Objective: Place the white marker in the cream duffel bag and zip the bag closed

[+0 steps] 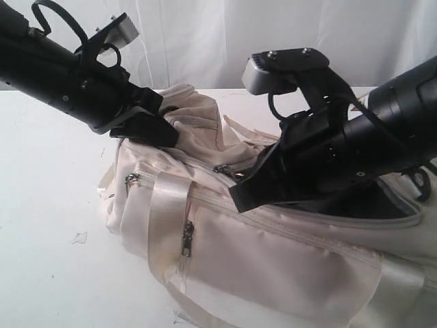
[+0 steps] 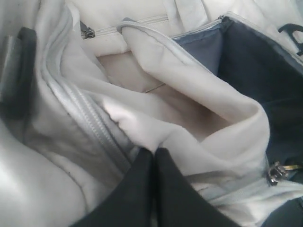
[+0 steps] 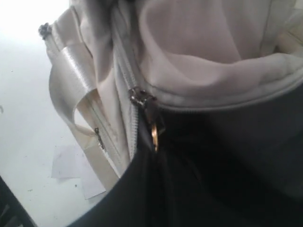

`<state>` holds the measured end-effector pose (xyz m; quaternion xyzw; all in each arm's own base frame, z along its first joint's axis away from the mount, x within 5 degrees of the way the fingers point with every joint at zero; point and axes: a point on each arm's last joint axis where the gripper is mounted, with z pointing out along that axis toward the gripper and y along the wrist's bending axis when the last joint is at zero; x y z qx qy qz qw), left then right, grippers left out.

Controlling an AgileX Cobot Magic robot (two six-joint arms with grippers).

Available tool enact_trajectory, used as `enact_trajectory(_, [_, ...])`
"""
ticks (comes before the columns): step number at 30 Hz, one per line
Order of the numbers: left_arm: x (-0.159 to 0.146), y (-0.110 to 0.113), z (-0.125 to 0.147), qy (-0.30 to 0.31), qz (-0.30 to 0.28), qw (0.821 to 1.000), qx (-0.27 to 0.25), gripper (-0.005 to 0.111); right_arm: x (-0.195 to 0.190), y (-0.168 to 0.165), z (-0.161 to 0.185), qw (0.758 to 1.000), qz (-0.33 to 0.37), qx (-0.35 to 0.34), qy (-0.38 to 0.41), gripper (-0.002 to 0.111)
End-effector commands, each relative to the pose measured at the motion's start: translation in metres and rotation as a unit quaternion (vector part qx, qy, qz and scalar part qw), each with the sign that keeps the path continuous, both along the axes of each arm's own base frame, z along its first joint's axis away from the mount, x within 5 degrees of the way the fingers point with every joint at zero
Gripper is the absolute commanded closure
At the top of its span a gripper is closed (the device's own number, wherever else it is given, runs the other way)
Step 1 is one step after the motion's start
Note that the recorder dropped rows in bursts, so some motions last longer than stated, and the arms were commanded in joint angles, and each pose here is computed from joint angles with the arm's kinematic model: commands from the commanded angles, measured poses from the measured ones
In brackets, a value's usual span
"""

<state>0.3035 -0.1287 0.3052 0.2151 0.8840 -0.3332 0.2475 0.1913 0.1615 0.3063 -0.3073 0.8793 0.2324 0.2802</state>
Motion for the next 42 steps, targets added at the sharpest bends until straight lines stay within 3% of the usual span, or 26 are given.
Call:
enact_trajectory(1, [0.004, 0.006, -0.002, -0.021, 0.012, 0.999, 0.021, 0.105, -0.008, -0.016, 0.005, 0.998, -0.010, -0.058, -0.010, 0.108])
enact_trajectory(10, [0.004, 0.006, -0.002, -0.025, 0.008, 0.999, 0.022, 0.105, -0.008, -0.040, 0.010, 0.986, -0.074, -0.141, -0.046, 0.108])
enact_trajectory(20, [0.003, 0.006, -0.003, -0.028, -0.001, 0.999, 0.025, 0.105, -0.005, -0.070, 0.021, 0.952, -0.156, -0.238, -0.111, 0.108])
enact_trajectory(29, [0.000, 0.005, -0.003, -0.020, -0.020, 0.999, 0.022, 0.105, -0.009, -0.058, 0.022, 0.971, -0.123, -0.175, -0.102, 0.108])
enact_trajectory(38, [-0.016, -0.002, 0.000, 0.001, -0.119, 0.993, -0.002, 0.105, 0.008, -0.012, 0.001, 0.995, -0.018, -0.060, -0.075, 0.108])
enact_trajectory(42, [-0.023, -0.003, 0.001, 0.005, -0.166, 0.986, -0.011, 0.103, 0.022, -0.001, -0.012, 0.995, -0.008, -0.058, -0.077, 0.108])
